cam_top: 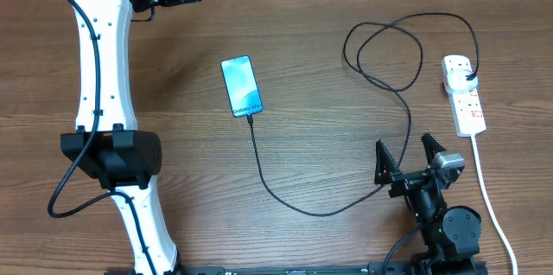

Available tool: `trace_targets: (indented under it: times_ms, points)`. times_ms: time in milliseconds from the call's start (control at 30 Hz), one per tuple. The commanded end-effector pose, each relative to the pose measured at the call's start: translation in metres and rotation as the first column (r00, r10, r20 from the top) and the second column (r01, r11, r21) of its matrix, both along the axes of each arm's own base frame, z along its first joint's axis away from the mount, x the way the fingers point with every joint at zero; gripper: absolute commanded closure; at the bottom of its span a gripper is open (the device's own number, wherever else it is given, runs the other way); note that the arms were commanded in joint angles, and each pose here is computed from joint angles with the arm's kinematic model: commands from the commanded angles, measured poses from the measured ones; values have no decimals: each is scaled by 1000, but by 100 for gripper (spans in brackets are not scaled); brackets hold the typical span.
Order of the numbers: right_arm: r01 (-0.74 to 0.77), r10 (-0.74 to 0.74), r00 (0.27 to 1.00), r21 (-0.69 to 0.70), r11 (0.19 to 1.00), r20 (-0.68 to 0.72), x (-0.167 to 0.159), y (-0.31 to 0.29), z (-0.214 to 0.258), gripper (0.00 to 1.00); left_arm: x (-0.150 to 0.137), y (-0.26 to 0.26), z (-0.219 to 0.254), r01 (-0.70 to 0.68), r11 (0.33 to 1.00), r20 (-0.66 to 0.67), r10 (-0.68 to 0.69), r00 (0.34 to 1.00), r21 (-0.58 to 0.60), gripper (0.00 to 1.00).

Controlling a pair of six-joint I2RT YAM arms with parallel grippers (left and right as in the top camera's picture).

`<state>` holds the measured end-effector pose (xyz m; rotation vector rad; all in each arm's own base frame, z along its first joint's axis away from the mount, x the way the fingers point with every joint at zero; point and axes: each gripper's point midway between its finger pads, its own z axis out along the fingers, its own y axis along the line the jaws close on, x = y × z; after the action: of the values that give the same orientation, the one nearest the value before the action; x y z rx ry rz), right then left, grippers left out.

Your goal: Plug charger to phone and switch on socket

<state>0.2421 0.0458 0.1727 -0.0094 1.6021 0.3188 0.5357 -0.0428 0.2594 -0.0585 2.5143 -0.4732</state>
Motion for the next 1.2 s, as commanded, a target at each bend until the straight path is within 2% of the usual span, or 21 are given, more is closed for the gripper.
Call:
trace_targets:
  times_ms: [0, 333, 500, 600, 733, 833, 967, 1167]
  points:
    - [11, -11, 1000, 3, 1000, 1, 0, -2, -2, 0, 1, -1, -2, 10, 1000, 2, -10, 1000, 9, 0]
    - [11, -11, 1000, 3, 1000, 1, 0, -2, -2, 0, 1, -5, -5, 19, 1000, -6, -18, 1000, 9, 1]
    - [11, -11, 1000, 3, 1000, 1, 0, -2, -2, 0, -13, -8, 1, 24, 1000, -16, -24, 1000, 9, 0]
    - [11, -11, 1000, 3, 1000, 1, 0, -2, -2, 0, -39, -8, 9, 24, 1000, -39, -23, 999, 8, 0]
    - [11, -11, 1000, 3, 1000, 1, 0, -2, -2, 0, -76, 19, 16, -43, 985, -32, 49, 998, 166, 0]
    - [11, -11, 1000, 3, 1000, 1, 0, -2, -2, 0, -116, 37, 25, -95, 962, -26, 105, 994, 256, 0]
    - [11, -11, 1000, 3, 1000, 1, 0, -2, -2, 0, -161, 44, 38, -126, 949, 3, 131, 991, 289, 0]
    - [11, -11, 1000, 3, 1000, 1, 0, -2, -2, 0, -204, 69, 57, -252, 892, 195, 189, 962, 376, 1]
